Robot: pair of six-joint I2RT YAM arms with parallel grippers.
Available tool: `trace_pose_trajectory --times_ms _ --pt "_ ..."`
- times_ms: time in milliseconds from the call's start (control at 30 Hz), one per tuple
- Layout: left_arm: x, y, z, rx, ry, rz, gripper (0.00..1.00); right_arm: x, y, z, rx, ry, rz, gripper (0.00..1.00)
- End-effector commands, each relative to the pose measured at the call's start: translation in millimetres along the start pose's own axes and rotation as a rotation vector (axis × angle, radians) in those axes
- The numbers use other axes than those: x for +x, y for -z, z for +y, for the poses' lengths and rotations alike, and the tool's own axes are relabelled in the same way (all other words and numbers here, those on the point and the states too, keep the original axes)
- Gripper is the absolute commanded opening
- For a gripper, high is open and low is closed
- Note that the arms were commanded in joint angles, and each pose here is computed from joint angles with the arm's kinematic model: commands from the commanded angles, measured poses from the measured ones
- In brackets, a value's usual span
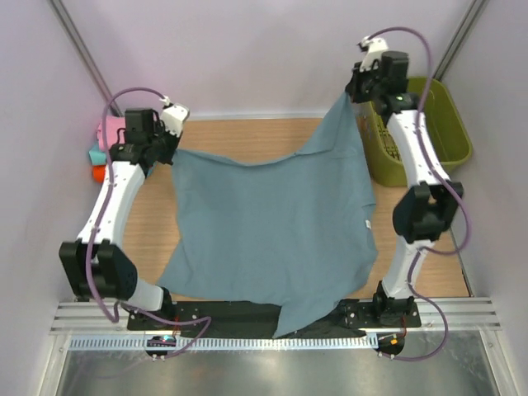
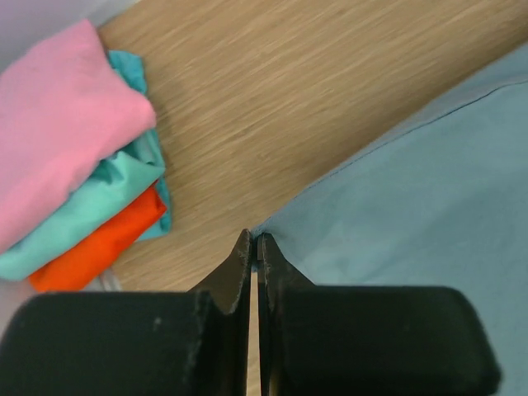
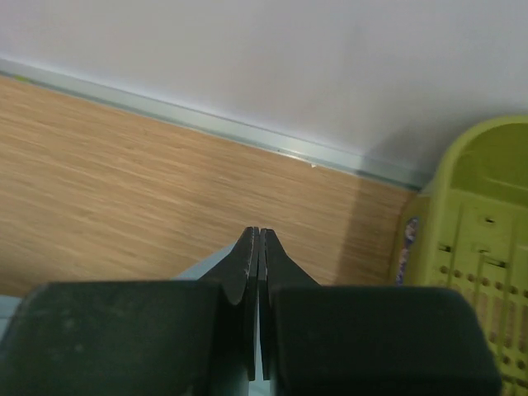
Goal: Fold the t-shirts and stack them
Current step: Flatten the tshirt out
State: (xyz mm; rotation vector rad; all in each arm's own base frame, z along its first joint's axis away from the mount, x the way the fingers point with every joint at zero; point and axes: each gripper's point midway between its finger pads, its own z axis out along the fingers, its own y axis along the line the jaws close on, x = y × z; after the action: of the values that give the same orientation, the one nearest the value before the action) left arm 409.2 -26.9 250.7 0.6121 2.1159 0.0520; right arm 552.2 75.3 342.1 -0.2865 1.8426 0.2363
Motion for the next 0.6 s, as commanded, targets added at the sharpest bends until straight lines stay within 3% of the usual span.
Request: trace_pose_trajectory --times_ms 0,133,400,567 --pt "-20.3 -45.2 20.0 -0.045 -0.035 -0.102 0.00 -4.0 -57.6 2.4 0.015 0.079 -0.045 0.01" --pt "-22.7 -83.2 34.7 -0.080 -0.020 -0.086 0.00 -18.0 -111.7 6.0 0.045 0.117 -0.118 0.01" --pt "-11.1 -120.3 47.6 -0.127 0.008 -0.052 0.00 21.0 -141.1 8.6 0.070 0.157 -0.072 0.01" --pt "-24.9 -150.3 67.6 -0.185 -0.003 -0.076 0.00 -1.0 -150.4 -4.9 0.124 0.172 -0.164 0.01"
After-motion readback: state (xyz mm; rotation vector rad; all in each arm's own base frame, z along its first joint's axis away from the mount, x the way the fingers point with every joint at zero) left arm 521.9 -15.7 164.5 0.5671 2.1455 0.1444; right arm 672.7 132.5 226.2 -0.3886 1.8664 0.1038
